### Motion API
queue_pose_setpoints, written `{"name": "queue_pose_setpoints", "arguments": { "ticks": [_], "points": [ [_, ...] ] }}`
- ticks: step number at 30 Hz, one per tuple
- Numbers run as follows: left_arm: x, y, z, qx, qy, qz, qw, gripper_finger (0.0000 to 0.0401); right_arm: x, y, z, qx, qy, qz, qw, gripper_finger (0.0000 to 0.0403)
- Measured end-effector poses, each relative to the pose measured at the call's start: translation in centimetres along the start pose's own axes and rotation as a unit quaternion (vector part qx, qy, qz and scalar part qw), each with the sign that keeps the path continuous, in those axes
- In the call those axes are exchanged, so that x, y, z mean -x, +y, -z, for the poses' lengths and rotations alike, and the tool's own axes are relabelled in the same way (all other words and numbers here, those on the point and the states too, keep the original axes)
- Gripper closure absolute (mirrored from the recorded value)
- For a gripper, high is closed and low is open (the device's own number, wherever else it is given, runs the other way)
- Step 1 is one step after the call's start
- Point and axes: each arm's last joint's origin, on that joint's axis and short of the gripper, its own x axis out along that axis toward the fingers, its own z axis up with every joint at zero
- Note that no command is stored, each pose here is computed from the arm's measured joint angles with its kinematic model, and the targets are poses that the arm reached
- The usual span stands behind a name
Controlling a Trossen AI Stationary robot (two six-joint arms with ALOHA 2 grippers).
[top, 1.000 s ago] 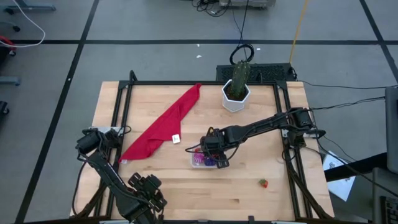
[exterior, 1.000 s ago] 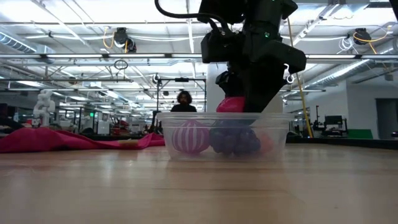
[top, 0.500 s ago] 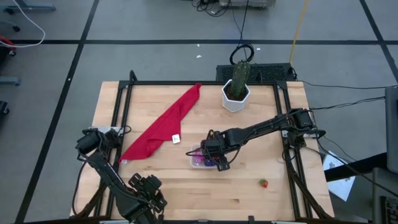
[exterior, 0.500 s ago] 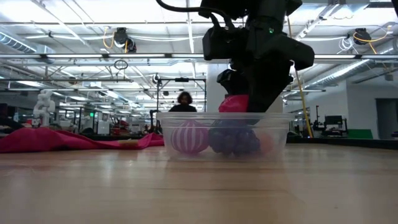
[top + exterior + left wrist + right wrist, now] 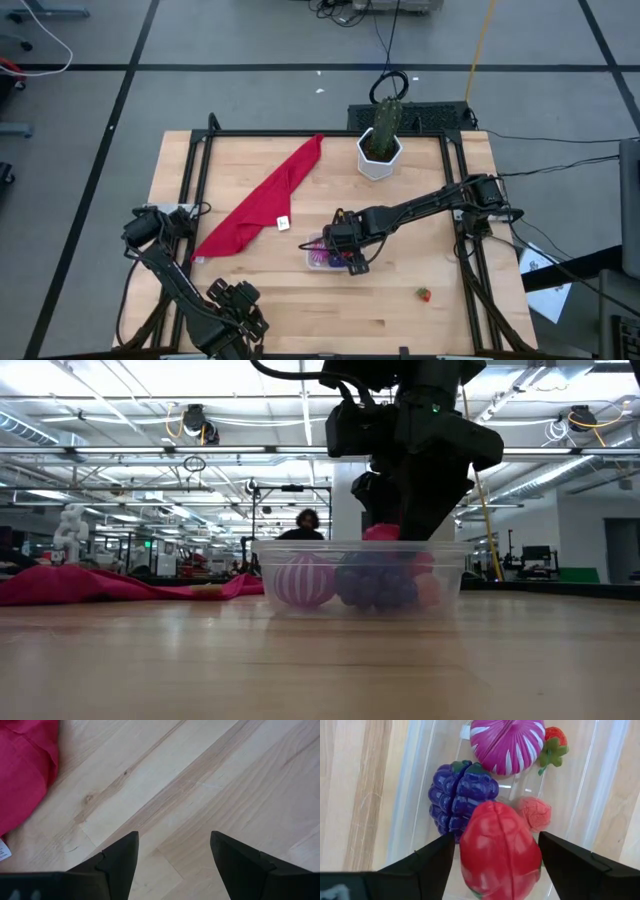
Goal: Pick and placing Produce into tupperware
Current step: Put the pink dragon fruit into the transparent bin, then put the red strawberry into the transparent bin
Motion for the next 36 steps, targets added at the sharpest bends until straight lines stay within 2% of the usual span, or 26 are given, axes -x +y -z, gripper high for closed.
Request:
{"name": "queue_pose_setpoints", "arguments": {
  "ticks": [9,29,33,36],
  "points": [
    [0.0,0.0,0.0,0.0,0.0,0.0,1.0,0.0148,0.2,0.0,-0.1,0.009,-0.006,0.0,1.0,0.0099],
    [0.0,-0.2,0.0,-0.011,-0.006,0.013,1.0,0.0148,6.1,1.0,0.4,0.009,-0.073,-0.003,0.997,0.0099],
    [0.0,-0.2,0.0,-0.011,-0.006,0.013,1.0,0.0148,7.7,1.5,1.2,-0.013,-0.066,-0.007,0.998,0.0099],
    [0.1,-0.2,0.1,-0.013,-0.006,0.013,1.0,0.0148,8.9,1.9,1.8,-0.058,-0.062,-0.013,0.996,0.0099]
  ]
}}
